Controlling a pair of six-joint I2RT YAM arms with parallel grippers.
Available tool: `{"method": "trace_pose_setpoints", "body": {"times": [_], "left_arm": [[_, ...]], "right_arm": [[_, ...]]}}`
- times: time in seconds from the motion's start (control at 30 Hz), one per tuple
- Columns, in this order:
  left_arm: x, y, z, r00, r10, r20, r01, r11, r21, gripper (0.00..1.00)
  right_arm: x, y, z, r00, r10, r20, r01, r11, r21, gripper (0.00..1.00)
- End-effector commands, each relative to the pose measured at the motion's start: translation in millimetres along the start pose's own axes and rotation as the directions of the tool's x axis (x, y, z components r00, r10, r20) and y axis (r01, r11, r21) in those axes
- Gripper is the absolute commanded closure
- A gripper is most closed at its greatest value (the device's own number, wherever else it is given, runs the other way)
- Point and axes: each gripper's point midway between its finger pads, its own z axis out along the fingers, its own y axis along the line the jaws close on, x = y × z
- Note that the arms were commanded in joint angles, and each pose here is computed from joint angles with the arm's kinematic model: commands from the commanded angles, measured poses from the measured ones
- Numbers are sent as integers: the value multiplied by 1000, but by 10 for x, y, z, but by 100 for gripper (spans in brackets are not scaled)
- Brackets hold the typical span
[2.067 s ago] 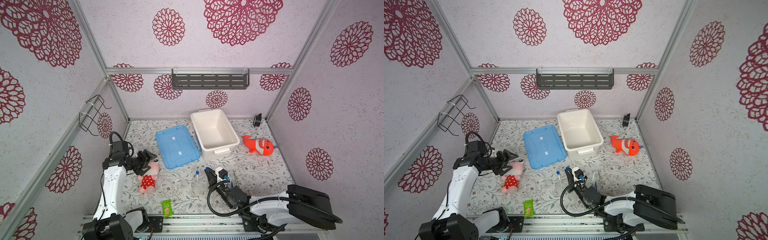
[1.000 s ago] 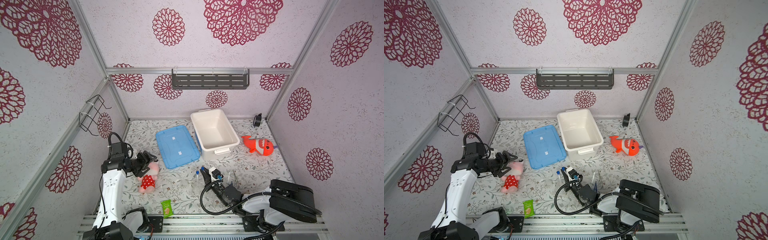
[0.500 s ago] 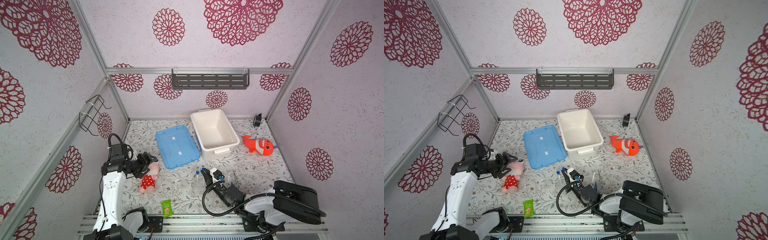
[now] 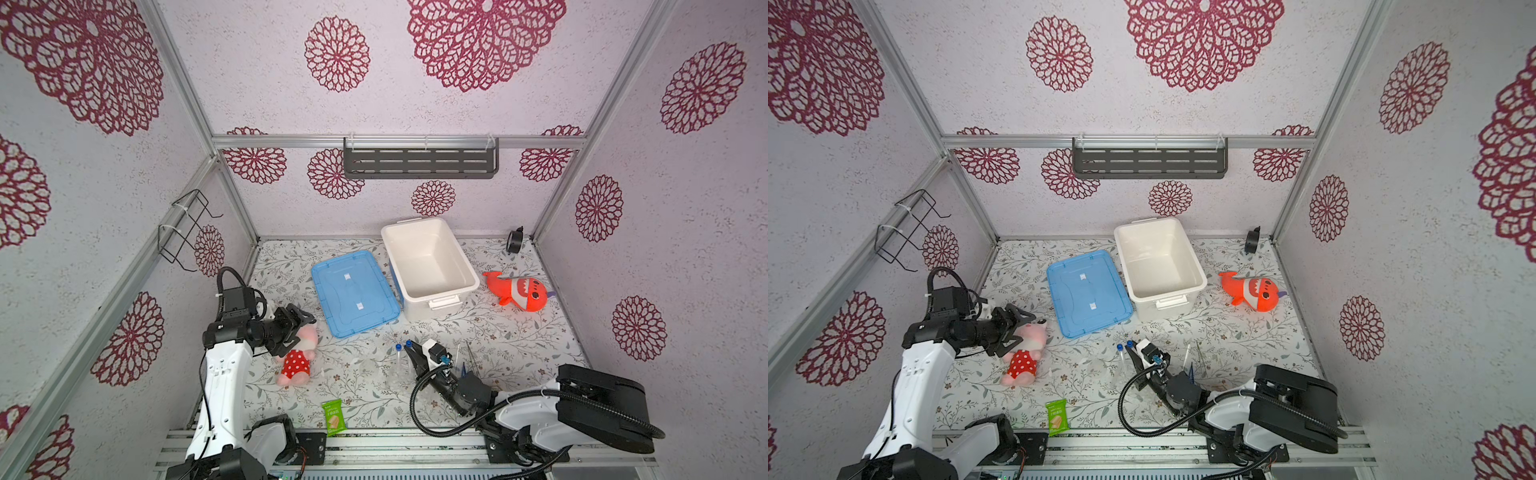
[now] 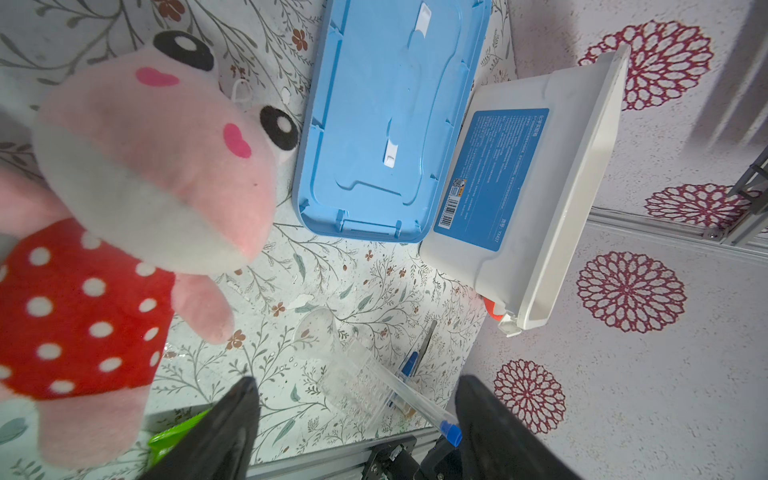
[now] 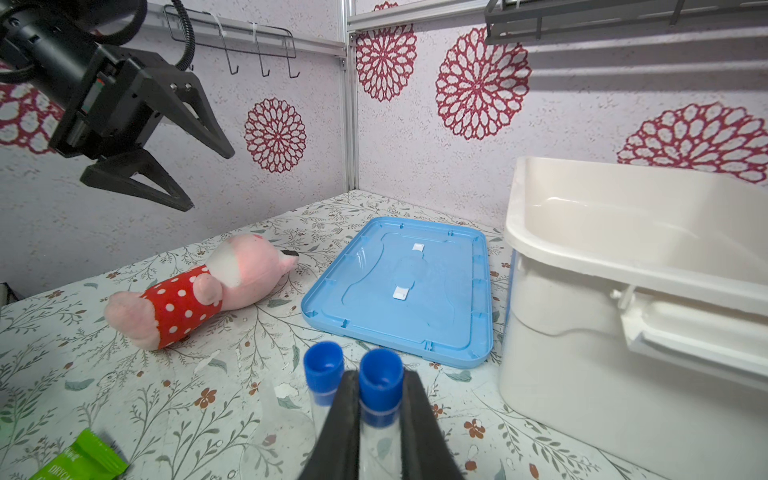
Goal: Organize the chemistry lab equipment
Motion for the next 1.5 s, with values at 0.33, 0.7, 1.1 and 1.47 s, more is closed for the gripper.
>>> {"method": "trace_pose_setpoints", "body": {"times": [0.33, 0.7, 1.1, 1.47], "left_arm": [[-60, 3, 83, 1000, 14, 3, -14, 1000, 10, 22], [-75, 10, 109, 1000, 14, 0, -14, 1000, 10, 22], [-55, -126, 43, 999, 38, 0, -38, 997, 61, 22], [214, -933, -4, 885, 461, 67, -465, 879, 102, 24]], "right_arm": [[-5, -29, -158, 999, 39, -20, -40, 999, -36, 75], [-15, -6, -180, 999, 35, -35, -37, 998, -57, 71], [-667, -47, -214, 972, 160, -172, -167, 985, -28, 44], [-537, -88, -231, 662, 338, -669, -401, 914, 64, 50]]}}
